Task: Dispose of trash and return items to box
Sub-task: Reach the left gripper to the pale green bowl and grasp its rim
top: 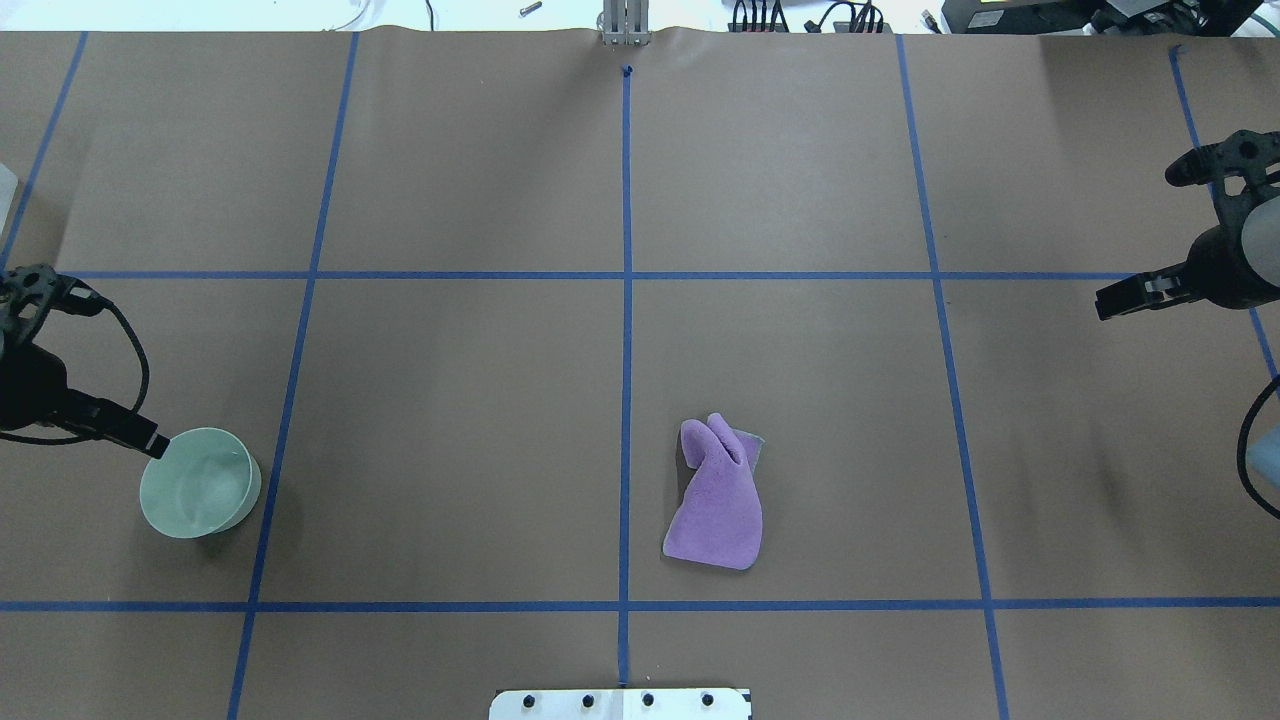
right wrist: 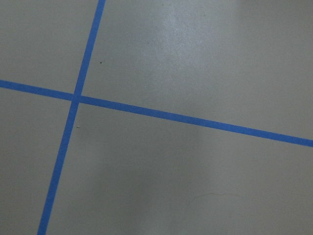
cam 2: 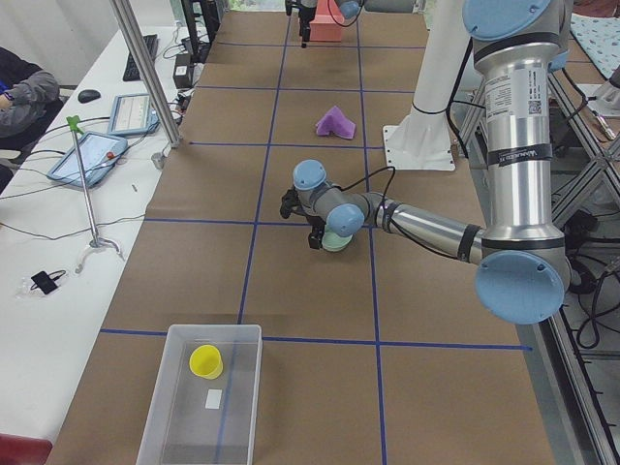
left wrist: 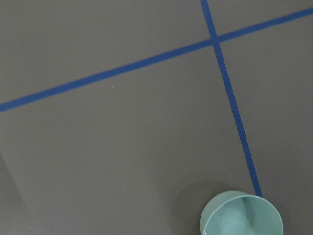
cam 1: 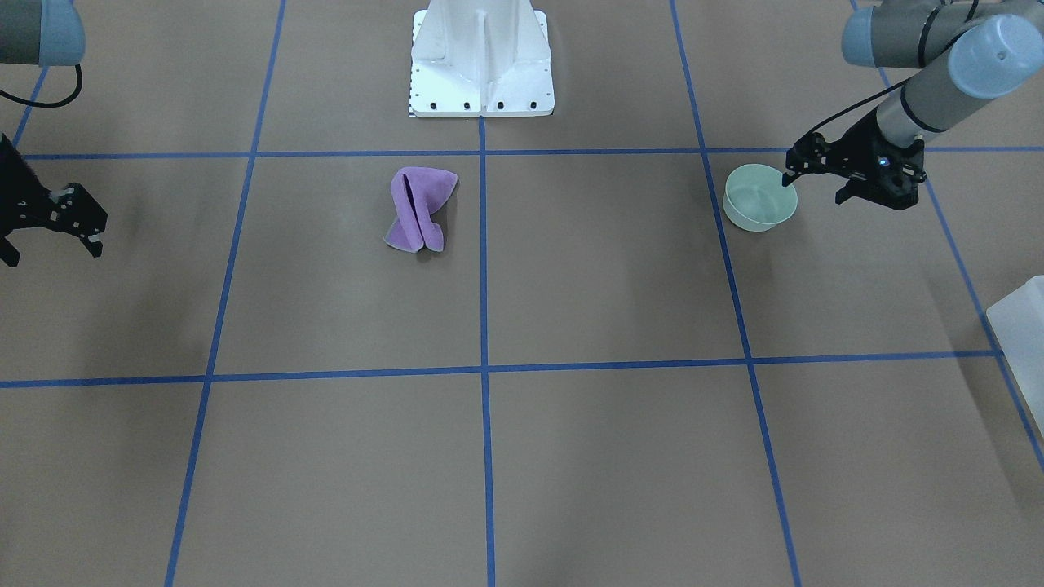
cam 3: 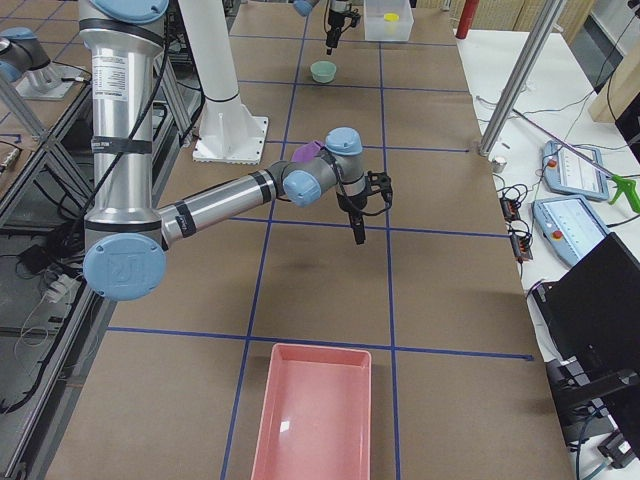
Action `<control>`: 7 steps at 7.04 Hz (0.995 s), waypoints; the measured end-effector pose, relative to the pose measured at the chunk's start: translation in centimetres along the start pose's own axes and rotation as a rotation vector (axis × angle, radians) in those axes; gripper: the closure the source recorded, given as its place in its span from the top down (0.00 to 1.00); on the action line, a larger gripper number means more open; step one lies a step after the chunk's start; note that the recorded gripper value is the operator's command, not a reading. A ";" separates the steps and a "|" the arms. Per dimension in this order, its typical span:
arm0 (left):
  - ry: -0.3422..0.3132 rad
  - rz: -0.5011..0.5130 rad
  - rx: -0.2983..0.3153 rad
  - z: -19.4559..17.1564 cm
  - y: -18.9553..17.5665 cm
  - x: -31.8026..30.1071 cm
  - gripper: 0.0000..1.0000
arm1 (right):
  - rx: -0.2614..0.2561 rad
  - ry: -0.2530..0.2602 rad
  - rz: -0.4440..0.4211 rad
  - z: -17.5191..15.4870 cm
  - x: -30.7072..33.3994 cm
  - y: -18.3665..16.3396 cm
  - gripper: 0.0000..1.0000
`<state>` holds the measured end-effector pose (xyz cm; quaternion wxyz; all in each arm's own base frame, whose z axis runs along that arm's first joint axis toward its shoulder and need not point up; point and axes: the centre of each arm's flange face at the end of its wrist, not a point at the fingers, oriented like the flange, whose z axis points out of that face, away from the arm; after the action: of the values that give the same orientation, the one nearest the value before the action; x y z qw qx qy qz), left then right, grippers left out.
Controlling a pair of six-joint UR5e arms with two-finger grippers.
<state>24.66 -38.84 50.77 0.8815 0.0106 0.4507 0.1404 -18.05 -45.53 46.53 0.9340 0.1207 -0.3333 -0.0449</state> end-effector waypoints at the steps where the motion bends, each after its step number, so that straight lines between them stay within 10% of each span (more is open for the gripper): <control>1: -0.012 -0.007 -0.006 1.1 0.0 0.1 0.94 | 0.000 0.001 0.000 0.0 0.0 0.0 1.00; 4: -0.021 -0.015 -0.012 2.7 -1.5 0.2 0.12 | -0.001 0.002 0.000 0.1 -0.1 0.0 1.00; 7: -0.022 -0.015 -0.013 3.3 -2.2 0.2 0.00 | -0.003 0.004 -0.001 0.3 -0.1 0.0 1.00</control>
<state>27.90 -40.54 52.27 0.8874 0.0029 0.4403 0.1365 -18.29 -45.57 46.73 0.9348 0.1195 -0.3314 -0.0454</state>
